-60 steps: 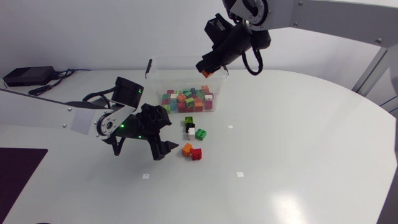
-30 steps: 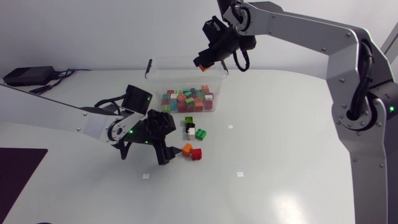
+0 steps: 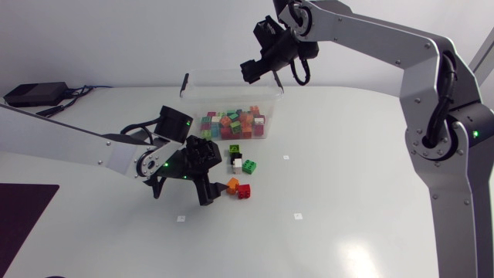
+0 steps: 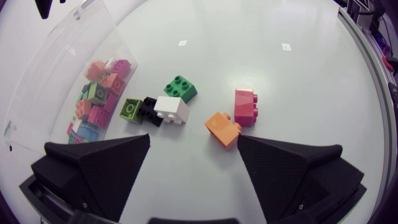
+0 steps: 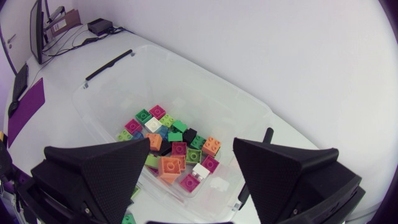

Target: Place the duplo bricks in the container

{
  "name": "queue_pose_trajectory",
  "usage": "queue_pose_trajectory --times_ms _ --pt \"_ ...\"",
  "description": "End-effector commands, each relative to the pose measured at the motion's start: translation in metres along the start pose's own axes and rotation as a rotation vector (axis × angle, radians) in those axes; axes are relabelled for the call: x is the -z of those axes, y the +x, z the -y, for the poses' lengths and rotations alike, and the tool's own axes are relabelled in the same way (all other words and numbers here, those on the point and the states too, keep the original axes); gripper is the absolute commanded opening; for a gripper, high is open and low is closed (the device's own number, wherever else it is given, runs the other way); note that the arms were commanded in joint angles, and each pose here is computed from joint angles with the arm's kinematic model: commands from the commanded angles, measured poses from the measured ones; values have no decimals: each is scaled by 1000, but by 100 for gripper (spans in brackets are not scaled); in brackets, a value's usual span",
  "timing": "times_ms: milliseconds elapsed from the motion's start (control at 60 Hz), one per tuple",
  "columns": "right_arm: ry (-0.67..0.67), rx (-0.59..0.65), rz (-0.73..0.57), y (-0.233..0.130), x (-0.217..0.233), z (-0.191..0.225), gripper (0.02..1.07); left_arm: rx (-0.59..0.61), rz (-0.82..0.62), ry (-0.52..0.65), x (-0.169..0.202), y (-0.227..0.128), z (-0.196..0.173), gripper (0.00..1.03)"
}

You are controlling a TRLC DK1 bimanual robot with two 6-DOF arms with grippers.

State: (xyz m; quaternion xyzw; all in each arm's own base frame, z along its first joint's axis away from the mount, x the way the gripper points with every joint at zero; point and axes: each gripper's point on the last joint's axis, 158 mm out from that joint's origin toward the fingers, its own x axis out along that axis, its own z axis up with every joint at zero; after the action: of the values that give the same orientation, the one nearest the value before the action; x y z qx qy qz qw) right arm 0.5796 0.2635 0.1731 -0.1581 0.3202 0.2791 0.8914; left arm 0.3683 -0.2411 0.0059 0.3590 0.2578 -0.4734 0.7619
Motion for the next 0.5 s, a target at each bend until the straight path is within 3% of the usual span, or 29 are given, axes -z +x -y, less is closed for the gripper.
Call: queue_pose_trajectory --times_ms 0,100,483 --pt "2 -1 6 4 -1 3 102 -36 25 -8 -8 -10 -9 98" --pt "6 -3 14 0 -5 1 102 -83 62 -36 -21 -21 -27 98" --pt "-13 2 88 -70 -16 -16 102 -16 8 -38 -1 2 -6 98"
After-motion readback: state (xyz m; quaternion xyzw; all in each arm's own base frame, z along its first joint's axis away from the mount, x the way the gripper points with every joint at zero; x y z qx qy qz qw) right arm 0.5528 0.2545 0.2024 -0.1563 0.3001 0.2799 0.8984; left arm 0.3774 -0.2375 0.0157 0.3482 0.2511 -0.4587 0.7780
